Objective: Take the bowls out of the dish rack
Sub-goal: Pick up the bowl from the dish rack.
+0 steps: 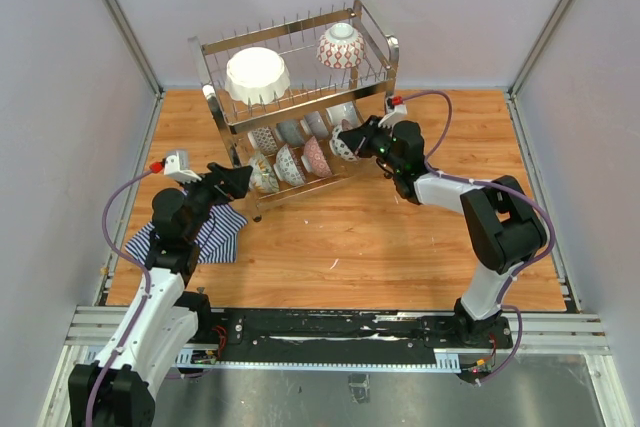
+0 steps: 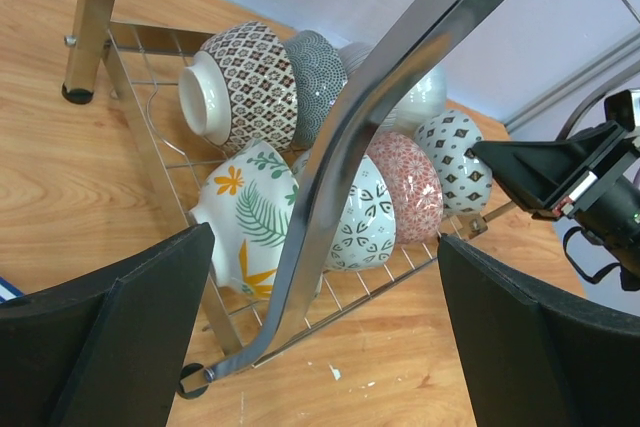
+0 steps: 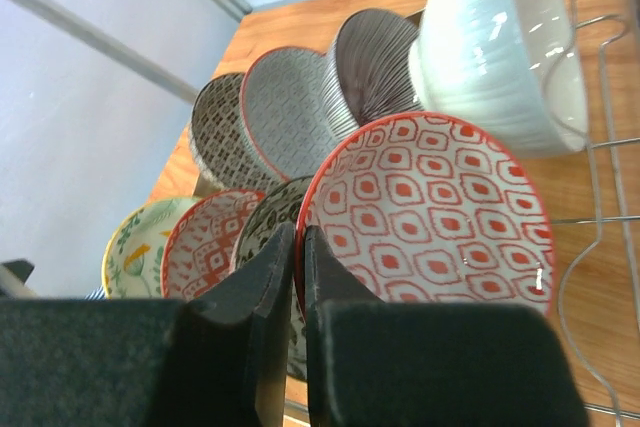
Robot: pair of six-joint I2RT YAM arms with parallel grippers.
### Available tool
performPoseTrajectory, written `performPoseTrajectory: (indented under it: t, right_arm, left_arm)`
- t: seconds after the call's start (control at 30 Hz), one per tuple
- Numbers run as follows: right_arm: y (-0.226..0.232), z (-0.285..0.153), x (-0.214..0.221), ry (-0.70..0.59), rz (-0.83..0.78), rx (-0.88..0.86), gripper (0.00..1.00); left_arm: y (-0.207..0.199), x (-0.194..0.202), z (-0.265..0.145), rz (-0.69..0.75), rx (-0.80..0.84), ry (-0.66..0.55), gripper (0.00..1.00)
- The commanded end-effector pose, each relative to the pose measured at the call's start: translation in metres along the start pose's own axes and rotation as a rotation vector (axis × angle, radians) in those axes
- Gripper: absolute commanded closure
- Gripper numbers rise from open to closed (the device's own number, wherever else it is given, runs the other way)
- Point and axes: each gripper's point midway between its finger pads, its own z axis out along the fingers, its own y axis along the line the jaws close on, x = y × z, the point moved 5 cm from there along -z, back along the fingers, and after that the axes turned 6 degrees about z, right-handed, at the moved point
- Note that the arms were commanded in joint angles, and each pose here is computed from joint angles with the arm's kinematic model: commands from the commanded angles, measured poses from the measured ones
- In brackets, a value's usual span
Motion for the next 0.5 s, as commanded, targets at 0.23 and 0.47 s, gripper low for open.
performPoseTrajectory:
  t: [0.23,0.47]
  right_arm:
    - [0.019,0.010,-0.017,-0.101,0.058,-0.086,0.99]
    - [0.039,0.003,-0.028,-0.129,0.038,-0.154,0.99]
  left_arm:
    - [-0.003,-0.003,0.001,0.002,0.016,-0.025,0.00]
    - [-0.003,-0.004,0.001,0.002,0.013,-0.025,0.00]
